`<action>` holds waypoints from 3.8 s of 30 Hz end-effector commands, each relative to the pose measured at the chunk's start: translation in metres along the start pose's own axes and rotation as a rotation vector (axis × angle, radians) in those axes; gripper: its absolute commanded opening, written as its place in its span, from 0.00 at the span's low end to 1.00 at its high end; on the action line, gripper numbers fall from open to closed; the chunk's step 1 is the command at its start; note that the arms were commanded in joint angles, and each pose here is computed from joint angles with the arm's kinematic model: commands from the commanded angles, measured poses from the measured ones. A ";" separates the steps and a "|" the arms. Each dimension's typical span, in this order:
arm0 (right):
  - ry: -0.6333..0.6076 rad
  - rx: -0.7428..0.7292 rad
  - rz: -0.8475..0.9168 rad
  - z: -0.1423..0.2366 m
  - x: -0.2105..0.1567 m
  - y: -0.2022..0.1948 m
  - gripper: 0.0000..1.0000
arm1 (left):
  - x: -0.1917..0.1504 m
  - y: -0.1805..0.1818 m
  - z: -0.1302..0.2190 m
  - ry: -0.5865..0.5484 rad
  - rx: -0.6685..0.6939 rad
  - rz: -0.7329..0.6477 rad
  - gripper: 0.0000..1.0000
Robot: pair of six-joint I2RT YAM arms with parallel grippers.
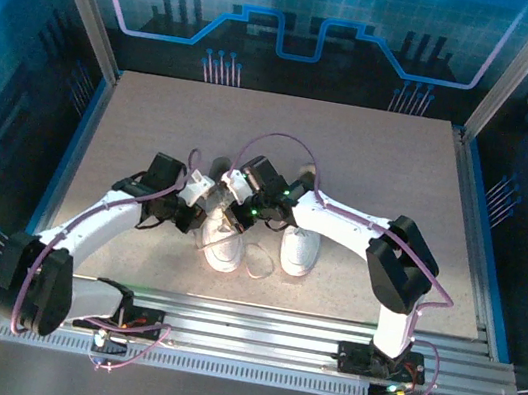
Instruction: Tie the shoes
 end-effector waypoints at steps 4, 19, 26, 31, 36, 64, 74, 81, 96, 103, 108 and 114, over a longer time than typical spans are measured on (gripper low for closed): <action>-0.063 0.074 -0.012 0.016 0.013 0.008 0.04 | 0.021 0.002 -0.001 -0.144 -0.031 -0.018 0.00; -0.170 0.129 -0.223 0.044 0.030 -0.013 0.37 | 0.010 -0.003 -0.007 -0.227 -0.028 -0.035 0.00; -0.173 0.130 -0.298 0.042 0.032 -0.021 0.36 | -0.002 -0.009 -0.002 -0.240 -0.017 0.007 0.00; -0.150 0.153 -0.311 0.032 0.032 -0.015 0.36 | -0.006 -0.011 -0.001 -0.245 0.004 0.003 0.00; -0.118 0.156 -0.299 0.021 0.028 -0.008 0.35 | -0.010 -0.014 -0.002 -0.221 0.006 0.002 0.00; -0.109 0.198 -0.370 0.011 0.035 -0.009 0.34 | 0.008 -0.008 -0.009 -0.460 0.139 -0.238 0.00; -0.127 0.186 -0.412 0.015 0.041 -0.014 0.37 | 0.011 -0.013 0.000 -0.484 0.138 -0.267 0.00; -0.114 0.196 -0.453 0.014 0.039 -0.010 0.35 | 0.007 -0.023 0.004 -0.497 0.156 -0.291 0.00; -0.121 0.243 -0.494 0.010 0.038 -0.001 0.36 | 0.006 -0.017 -0.008 -0.461 0.157 -0.284 0.00; -0.083 0.216 -0.506 -0.003 0.034 -0.004 0.36 | 0.008 -0.018 -0.005 -0.475 0.164 -0.287 0.00; -0.076 0.242 -0.515 -0.009 0.035 -0.004 0.34 | 0.010 -0.018 -0.003 -0.485 0.167 -0.293 0.00; -0.111 0.262 -0.496 -0.005 0.043 -0.001 0.10 | 0.009 -0.018 -0.004 -0.480 0.170 -0.293 0.00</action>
Point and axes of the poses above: each hand's point on the last joint's axis, 136 mm out from that joint toward the fingers, its own z axis back along the fingers, its own y axis along the line the jaws close on, x = y × z, the point moved 6 cm from there along z, back along the fingers, and after that the axes turned 10 degrees about -z, right-handed, at the moved point
